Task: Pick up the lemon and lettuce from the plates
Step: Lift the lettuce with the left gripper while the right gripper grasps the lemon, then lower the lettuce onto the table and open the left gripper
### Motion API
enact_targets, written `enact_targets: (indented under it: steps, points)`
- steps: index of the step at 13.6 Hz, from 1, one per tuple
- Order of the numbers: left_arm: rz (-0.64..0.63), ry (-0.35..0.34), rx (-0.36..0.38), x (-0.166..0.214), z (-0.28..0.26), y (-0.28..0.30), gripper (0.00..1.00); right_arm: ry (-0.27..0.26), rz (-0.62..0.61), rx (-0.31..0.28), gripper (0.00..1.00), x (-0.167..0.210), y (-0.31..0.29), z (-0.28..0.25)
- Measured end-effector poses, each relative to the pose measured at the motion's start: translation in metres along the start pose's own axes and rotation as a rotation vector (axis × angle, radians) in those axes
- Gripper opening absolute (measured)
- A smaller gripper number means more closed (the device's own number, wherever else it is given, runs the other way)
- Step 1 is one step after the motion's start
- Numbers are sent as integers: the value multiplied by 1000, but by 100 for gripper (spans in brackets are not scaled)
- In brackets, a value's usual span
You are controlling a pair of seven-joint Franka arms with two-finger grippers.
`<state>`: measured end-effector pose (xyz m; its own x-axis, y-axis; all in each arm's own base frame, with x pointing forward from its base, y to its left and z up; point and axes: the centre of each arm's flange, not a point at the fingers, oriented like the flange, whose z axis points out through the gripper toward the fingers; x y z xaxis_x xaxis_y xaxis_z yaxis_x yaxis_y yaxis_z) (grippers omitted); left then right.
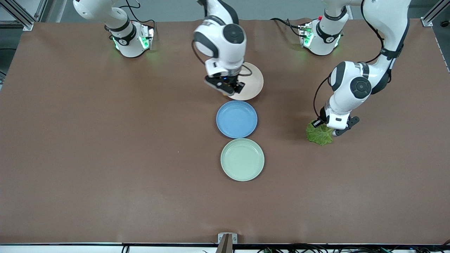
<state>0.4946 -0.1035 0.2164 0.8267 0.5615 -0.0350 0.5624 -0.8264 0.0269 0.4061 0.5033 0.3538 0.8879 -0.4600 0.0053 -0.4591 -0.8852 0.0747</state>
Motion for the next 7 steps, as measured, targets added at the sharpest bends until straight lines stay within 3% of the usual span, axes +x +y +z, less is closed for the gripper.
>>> enact_targets:
  steps: [2, 3, 7]
  points:
    - [0, -1, 0, 0, 4, 0, 9, -19, -65, -20, 63, 59, 29, -8]
    - [12, 2, -3, 1, 3, 1, 16, -30, -102, -31, 63, 87, 47, -2]
    - [139, 9, -10, 11, -14, 13, 60, -64, -270, -17, 63, 217, 149, 24]
